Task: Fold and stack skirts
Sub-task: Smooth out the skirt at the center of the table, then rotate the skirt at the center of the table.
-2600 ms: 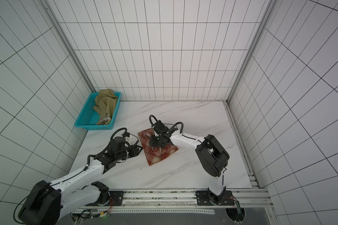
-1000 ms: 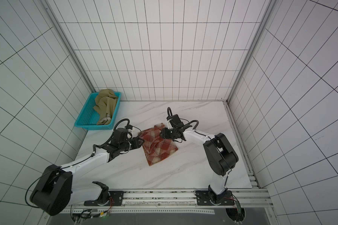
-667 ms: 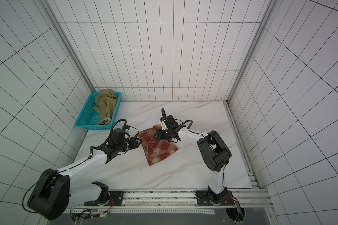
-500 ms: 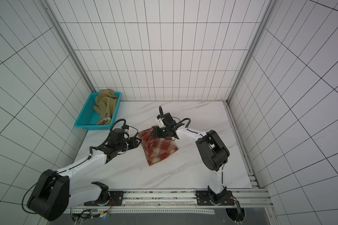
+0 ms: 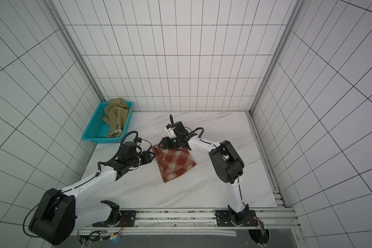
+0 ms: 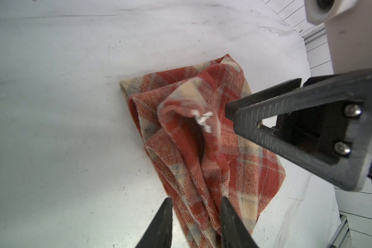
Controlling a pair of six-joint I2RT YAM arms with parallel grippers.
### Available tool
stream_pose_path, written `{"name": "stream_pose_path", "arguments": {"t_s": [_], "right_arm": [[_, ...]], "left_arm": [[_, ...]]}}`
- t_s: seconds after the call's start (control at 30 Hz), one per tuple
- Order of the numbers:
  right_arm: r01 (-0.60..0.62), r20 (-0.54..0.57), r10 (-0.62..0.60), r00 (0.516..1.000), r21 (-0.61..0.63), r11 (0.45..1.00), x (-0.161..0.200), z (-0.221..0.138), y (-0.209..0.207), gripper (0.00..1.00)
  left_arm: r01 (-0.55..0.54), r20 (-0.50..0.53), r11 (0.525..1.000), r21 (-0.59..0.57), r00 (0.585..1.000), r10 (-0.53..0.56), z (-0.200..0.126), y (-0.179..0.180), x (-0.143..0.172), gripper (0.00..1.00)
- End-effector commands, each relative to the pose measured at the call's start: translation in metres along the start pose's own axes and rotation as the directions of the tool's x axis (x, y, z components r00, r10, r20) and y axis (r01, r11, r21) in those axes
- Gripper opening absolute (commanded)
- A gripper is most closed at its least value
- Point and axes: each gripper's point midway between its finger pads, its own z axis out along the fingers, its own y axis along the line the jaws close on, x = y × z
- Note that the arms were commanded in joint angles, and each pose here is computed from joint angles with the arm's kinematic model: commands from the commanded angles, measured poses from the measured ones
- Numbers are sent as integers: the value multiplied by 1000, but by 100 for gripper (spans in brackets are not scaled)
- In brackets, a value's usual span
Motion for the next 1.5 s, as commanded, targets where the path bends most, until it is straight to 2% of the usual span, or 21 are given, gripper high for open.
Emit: {"name": "stream_pose_path", "arguments": {"t_s": [0.0,0.17,0.3,0.43,0.57,0.6,0.8,1.17,1.3,1.47], "right_arm": [[52,56,-46,997,-106,993,-34,-4,42,54],[61,88,-53,995,-86,994,-36,-18,45,54],[23,136,-20,990,-15,1000,-29,-50,21,50],[-34,171,23,985,60,998,-15,-80,-18,31],[-54,172,29,985,140,989,2,-93,-46,4],[-55,168,28,985,161,985,7,-94,-52,0],[-77,125,45,991,260,963,33,-93,-83,0],[-126,16,128,992,332,935,100,-78,-121,0],[-107,-27,126,992,375,921,126,-72,-123,0],[-93,-98,140,985,377,921,164,-55,-111,0]], "left_arm": [[-14,13,1000,0,1000,14,-4,0,-3,38],[-28,19,999,40,999,27,-4,-11,-9,38],[-29,25,996,82,999,27,-2,-24,-19,38],[-34,15,992,119,999,32,8,-38,-26,38],[-70,0,988,141,998,70,19,-60,-26,38],[-78,-5,986,147,997,80,23,-66,-24,38],[-58,-36,988,141,997,64,46,-79,-13,37],[1,-153,1000,-24,988,-4,75,-23,28,35],[10,-178,997,-80,984,-24,77,-4,40,35],[22,-179,989,-146,983,-48,78,19,39,34]]}}
